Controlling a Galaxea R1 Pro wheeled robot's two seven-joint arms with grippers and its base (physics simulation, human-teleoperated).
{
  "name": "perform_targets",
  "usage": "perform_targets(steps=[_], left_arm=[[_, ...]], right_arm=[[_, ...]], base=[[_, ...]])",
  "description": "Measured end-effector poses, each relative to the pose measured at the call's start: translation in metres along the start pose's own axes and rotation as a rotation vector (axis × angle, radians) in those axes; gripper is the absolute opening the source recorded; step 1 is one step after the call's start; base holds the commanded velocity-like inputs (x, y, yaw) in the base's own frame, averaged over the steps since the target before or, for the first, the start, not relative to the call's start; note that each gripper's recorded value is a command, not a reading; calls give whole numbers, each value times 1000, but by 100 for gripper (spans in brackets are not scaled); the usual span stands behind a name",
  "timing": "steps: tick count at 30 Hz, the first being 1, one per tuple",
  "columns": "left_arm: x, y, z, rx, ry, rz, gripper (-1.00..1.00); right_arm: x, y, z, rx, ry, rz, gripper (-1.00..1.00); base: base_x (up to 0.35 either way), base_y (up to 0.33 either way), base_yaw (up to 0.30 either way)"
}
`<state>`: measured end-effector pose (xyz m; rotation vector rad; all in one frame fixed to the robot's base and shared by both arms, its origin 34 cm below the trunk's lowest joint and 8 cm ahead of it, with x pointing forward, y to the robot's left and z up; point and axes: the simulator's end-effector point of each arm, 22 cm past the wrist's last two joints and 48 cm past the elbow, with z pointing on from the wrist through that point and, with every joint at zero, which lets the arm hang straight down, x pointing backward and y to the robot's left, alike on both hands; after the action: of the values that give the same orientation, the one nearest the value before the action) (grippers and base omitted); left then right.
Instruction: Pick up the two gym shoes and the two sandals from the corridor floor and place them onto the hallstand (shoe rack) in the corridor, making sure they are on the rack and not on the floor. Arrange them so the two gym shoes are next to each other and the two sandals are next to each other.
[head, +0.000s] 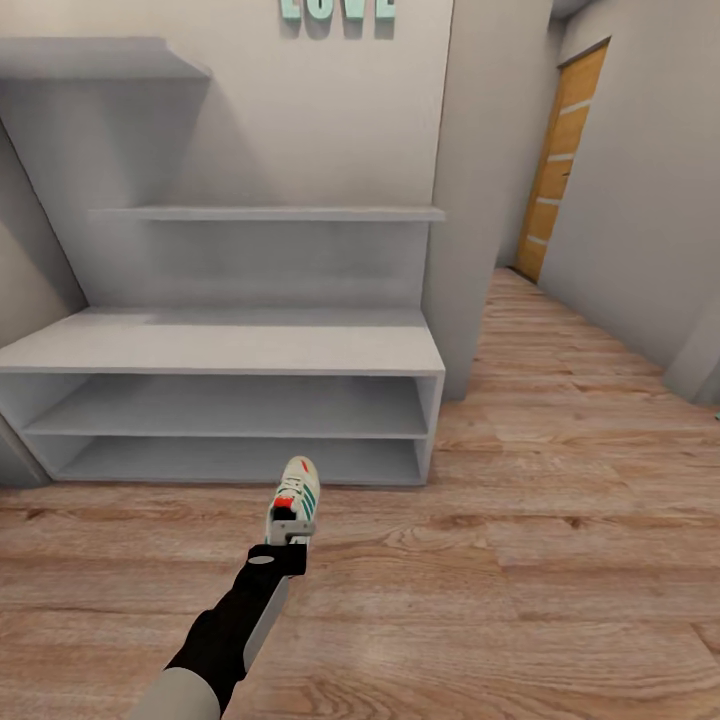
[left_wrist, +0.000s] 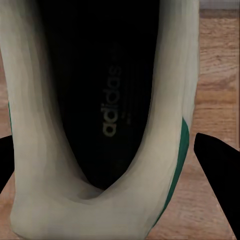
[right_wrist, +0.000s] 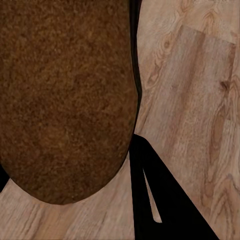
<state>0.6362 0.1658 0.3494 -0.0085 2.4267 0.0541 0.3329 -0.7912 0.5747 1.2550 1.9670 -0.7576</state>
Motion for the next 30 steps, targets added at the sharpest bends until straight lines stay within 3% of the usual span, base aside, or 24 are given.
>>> perform_targets(steps=[30], left_arm=[[1,1,0,0,5,-1,-100]], right_arm=[[0,0,0,0,0,0,-100]], base=[[311,-197,0]])
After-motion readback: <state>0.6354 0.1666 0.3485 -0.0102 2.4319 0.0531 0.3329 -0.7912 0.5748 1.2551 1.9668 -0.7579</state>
